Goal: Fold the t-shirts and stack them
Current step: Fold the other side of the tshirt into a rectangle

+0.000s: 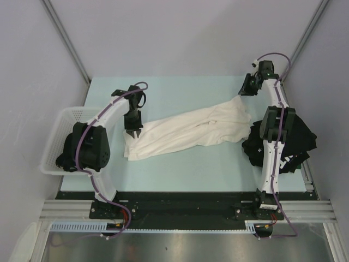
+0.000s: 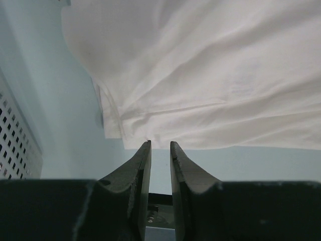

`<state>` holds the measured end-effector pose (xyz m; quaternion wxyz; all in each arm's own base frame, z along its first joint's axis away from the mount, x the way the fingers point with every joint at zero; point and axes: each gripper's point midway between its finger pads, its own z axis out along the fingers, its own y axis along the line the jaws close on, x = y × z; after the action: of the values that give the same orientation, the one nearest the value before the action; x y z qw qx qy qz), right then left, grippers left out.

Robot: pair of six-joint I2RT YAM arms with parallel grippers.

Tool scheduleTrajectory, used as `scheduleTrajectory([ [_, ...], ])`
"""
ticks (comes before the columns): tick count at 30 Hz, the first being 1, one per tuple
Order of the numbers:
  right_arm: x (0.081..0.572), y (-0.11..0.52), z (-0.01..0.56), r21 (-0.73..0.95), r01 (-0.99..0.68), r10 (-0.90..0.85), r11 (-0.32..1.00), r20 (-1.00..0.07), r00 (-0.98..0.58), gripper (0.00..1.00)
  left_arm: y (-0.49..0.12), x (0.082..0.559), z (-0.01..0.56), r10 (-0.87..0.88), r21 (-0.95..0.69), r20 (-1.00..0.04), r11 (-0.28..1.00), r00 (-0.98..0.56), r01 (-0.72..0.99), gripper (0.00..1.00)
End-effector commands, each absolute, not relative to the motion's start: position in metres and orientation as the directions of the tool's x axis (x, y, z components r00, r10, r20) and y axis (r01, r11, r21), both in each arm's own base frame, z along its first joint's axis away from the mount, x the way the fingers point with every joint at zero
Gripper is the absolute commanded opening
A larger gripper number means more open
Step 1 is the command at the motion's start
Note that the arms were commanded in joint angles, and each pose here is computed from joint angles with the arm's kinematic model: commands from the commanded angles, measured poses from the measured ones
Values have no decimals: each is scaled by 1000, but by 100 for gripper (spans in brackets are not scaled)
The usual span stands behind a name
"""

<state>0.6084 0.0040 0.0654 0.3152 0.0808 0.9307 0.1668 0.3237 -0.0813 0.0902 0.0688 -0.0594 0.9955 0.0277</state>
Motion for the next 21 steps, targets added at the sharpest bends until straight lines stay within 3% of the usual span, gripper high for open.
scheduleTrajectory([
  [1,608,21,172,378,-56,243,924,-694,-677,25,-83,320,96,-104,41,-156,993,-982,-112,26],
  [8,584,67,185,367,-148,172,918,-708,-685,26,-85,317,95,-103,33,-160,993,-982,-110,26],
  [21,555,130,117,361,-250,25,898,-611,-792,27,-84,308,96,-103,34,-164,993,-981,-110,27],
])
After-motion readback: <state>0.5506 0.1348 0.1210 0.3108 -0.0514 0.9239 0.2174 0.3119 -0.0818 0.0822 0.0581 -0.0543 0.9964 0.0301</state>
